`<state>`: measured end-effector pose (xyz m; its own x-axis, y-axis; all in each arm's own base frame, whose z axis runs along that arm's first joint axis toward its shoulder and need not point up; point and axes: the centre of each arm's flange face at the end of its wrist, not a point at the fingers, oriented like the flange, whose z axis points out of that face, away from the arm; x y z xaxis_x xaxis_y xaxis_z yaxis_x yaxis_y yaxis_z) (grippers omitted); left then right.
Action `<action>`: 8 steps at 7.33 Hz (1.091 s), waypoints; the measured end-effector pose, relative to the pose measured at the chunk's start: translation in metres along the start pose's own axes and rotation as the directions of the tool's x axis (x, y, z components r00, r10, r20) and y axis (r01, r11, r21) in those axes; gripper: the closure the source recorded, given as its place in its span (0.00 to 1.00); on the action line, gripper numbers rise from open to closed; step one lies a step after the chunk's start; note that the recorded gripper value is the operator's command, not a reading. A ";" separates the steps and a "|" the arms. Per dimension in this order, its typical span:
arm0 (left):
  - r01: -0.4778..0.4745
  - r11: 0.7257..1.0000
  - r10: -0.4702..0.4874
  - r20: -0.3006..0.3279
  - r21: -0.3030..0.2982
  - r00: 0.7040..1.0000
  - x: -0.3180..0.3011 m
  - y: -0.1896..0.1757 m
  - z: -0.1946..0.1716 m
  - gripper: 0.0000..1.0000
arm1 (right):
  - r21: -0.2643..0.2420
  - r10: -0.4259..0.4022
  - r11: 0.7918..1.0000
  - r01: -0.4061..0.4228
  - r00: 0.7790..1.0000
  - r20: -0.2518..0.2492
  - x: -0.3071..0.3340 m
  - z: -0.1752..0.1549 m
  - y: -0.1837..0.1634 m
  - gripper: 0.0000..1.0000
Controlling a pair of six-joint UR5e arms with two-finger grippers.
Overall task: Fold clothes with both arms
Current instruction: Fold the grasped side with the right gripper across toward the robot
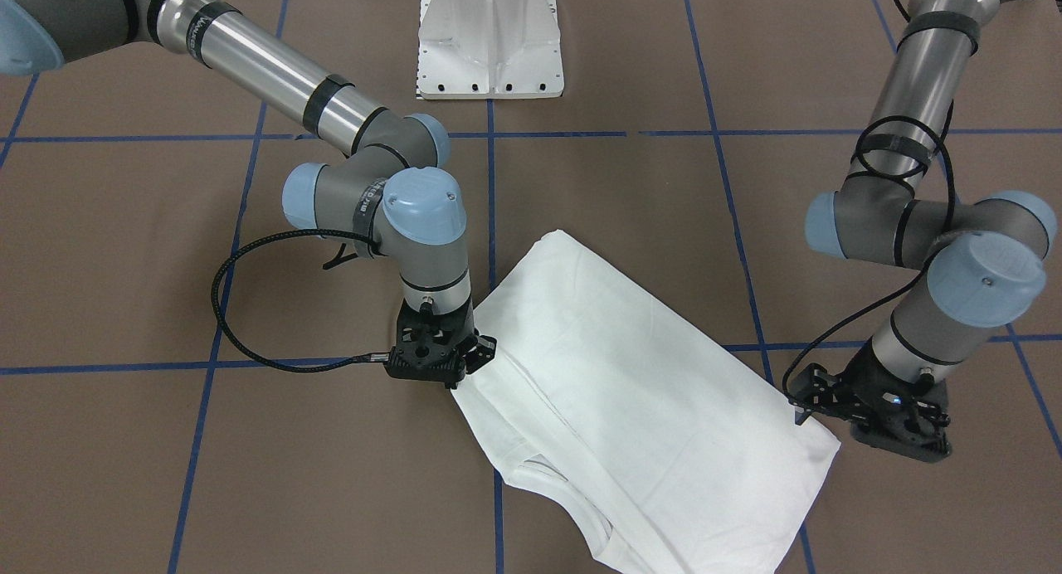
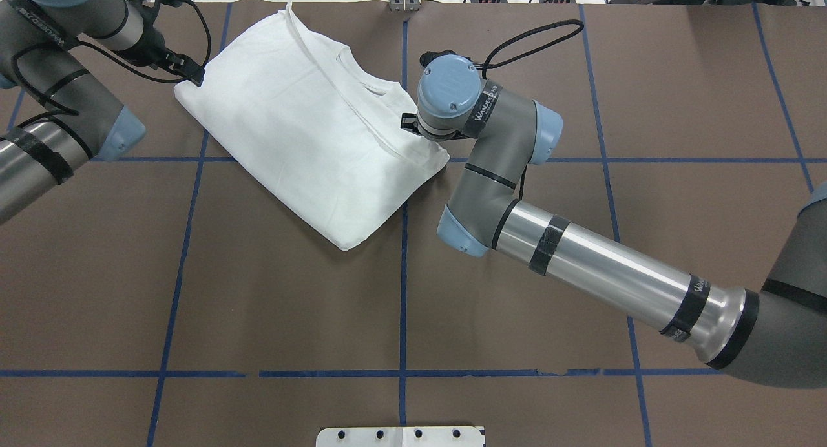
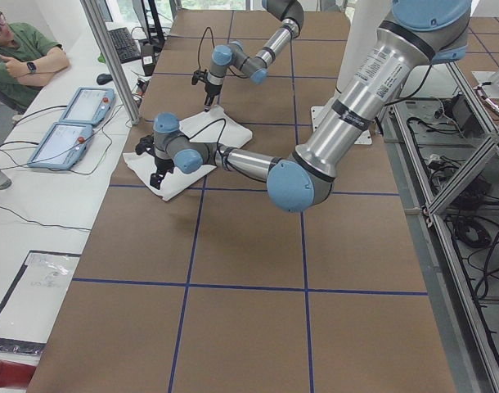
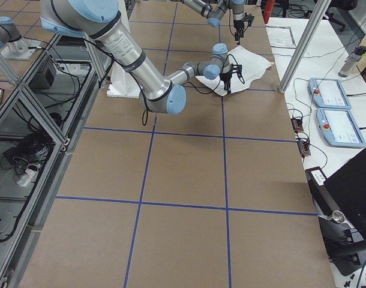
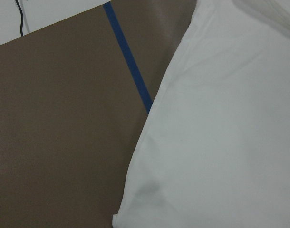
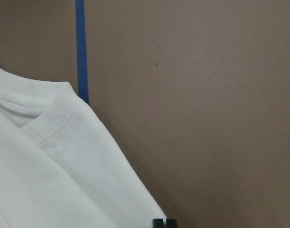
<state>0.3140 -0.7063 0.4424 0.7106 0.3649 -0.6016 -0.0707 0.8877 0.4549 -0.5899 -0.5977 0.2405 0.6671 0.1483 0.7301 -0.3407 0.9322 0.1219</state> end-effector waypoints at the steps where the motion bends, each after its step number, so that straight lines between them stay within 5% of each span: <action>1: -0.001 1.000 0.001 -0.001 0.002 1.000 0.001 -0.001 -0.001 0.00 | -0.010 0.007 1.000 -0.007 1.000 -0.007 0.008 -0.010 -0.002 1.00; 3: -0.002 1.000 0.002 -0.002 0.003 1.000 0.001 -0.001 -0.002 0.00 | -0.024 0.003 1.000 -0.003 1.000 -0.007 0.056 -0.043 0.039 1.00; 6: -0.002 1.000 0.002 -0.003 0.004 1.000 0.002 -0.001 -0.002 0.00 | -0.030 0.014 0.999 -0.016 0.999 -0.039 0.079 -0.106 0.179 1.00; 7: -0.002 1.000 0.002 -0.003 0.005 1.000 0.002 -0.001 -0.002 0.00 | -0.023 0.025 0.999 -0.026 0.999 -0.044 0.072 -0.116 0.214 0.81; 8: -0.003 1.000 0.003 -0.004 0.007 1.000 0.003 -0.002 -0.003 0.00 | -0.016 0.026 1.000 -0.027 0.999 -0.042 0.068 -0.122 0.238 0.01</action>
<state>0.3138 -0.7057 0.4378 0.7074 0.3687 -0.6030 -0.0682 0.8848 0.4609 -0.5449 -0.3258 0.2373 0.6854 0.1864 0.7039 -0.3477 0.9331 0.0915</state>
